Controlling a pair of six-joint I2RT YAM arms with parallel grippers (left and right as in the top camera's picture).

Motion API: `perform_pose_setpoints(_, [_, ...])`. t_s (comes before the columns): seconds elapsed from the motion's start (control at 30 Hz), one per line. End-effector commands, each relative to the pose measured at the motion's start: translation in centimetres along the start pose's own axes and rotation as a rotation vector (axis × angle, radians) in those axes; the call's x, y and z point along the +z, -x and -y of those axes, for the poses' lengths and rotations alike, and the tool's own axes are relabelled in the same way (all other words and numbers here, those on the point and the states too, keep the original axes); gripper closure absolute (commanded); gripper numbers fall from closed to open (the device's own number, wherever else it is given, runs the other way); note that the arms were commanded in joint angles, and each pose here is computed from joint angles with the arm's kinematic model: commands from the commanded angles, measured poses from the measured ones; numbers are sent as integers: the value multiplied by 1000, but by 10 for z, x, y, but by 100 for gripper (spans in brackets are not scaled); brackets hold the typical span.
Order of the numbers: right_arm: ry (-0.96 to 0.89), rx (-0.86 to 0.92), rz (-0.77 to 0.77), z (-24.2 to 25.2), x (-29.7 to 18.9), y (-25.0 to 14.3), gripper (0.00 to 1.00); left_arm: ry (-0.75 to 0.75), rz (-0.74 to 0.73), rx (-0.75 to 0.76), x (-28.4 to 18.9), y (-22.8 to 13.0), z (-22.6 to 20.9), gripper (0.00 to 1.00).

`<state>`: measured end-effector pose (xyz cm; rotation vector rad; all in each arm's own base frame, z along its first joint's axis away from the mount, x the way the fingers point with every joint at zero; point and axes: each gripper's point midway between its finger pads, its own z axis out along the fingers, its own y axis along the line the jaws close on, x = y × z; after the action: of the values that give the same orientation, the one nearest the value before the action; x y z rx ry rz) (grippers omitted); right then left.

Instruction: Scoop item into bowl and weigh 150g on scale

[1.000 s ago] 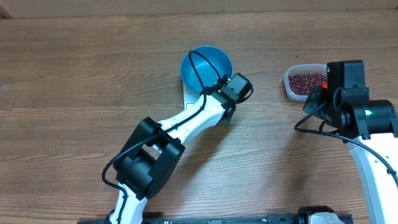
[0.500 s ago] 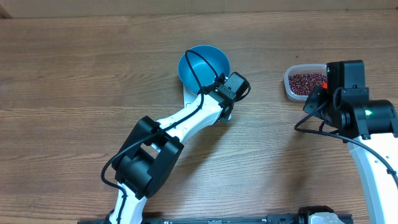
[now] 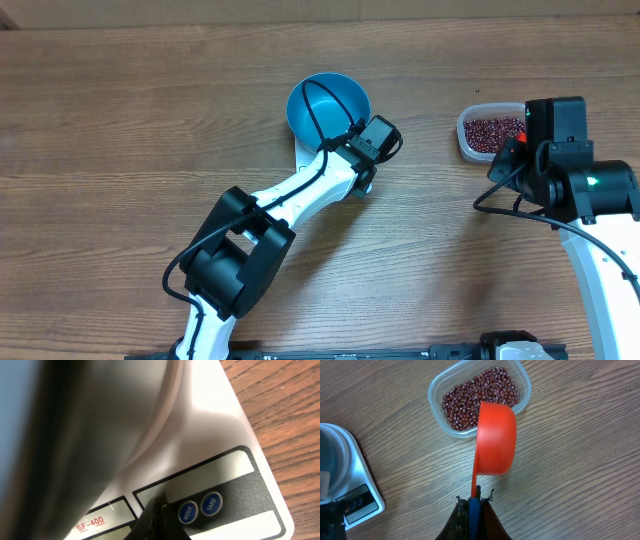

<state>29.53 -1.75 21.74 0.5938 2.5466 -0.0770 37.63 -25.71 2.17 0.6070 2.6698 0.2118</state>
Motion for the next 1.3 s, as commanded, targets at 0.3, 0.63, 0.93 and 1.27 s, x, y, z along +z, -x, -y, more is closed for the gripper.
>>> perform_pose_setpoints(0.3, [17, 9, 25, -2, -7, 9, 96, -42, -59, 59, 10, -18, 8, 96])
perform_pose_setpoints(0.63, [17, 9, 25, -2, -7, 9, 96, -42, -75, 64, 11, -23, 8, 96])
perform_pose_setpoints(0.93, [17, 9, 25, -2, -7, 9, 96, -43, -71, 54, 12, -24, 8, 96])
perform_pose_setpoints(1.27, [17, 9, 25, -2, -7, 9, 96, -44, -70, 58, 1, -22, 7, 96])
